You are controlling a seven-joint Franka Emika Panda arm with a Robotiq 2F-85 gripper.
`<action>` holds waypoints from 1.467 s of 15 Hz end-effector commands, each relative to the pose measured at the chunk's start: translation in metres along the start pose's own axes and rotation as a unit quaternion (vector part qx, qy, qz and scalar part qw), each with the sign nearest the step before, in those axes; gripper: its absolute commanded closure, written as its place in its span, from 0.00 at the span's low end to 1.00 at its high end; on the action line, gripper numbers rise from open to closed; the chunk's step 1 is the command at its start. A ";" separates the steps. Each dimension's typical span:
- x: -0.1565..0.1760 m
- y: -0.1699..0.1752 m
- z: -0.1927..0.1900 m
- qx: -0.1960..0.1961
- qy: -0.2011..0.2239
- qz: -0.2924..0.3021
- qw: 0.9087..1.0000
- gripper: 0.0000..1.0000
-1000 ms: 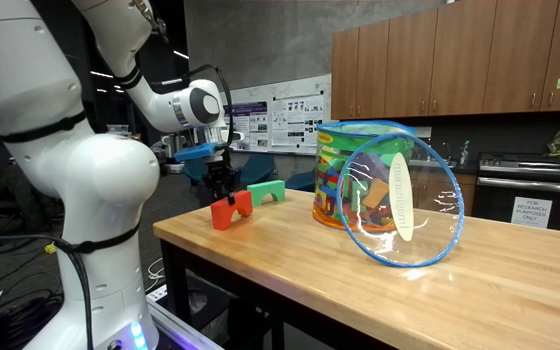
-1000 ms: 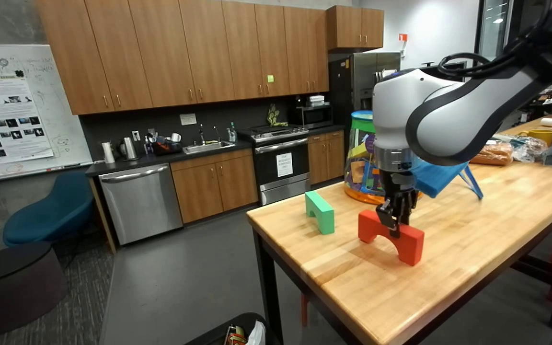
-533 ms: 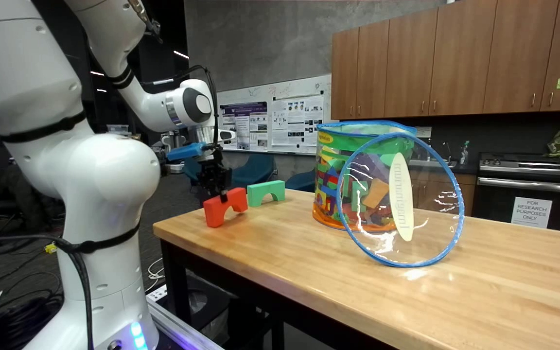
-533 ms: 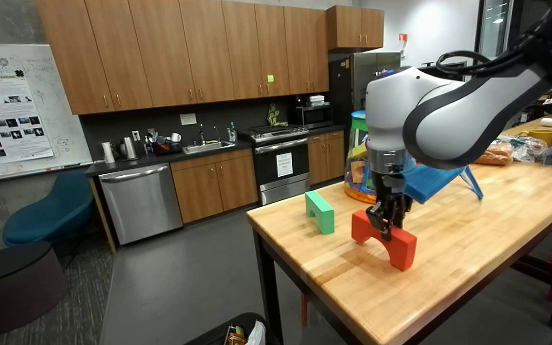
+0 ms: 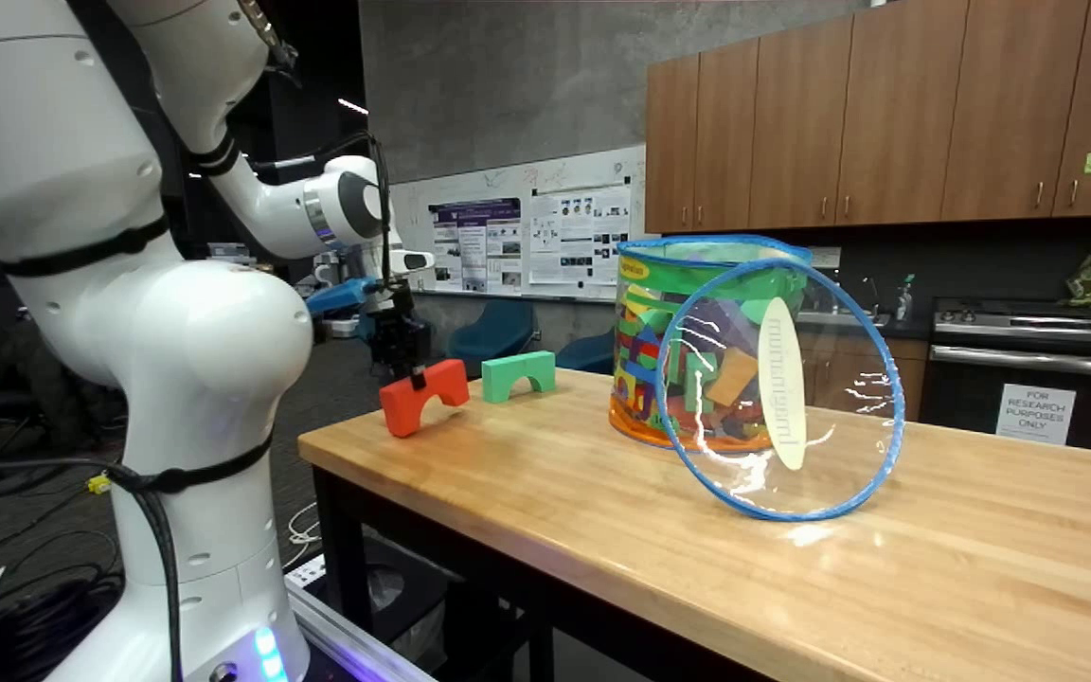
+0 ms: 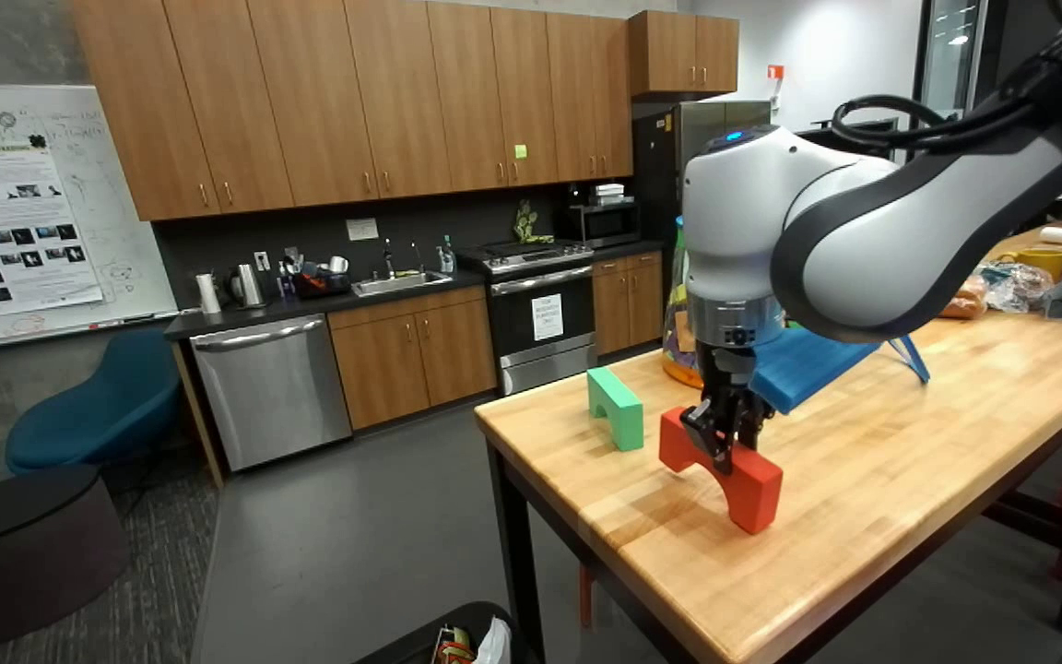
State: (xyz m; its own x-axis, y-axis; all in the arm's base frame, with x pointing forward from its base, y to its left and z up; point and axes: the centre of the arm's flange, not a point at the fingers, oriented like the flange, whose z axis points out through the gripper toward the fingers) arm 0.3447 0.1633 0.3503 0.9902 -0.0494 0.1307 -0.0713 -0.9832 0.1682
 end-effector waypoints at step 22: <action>0.073 -0.071 0.007 -0.059 0.000 0.039 0.998 0.85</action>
State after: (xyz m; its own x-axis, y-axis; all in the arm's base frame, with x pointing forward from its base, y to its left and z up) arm 0.4063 0.2230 0.3411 0.9823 -0.1061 0.1544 -0.1436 -0.9557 0.2568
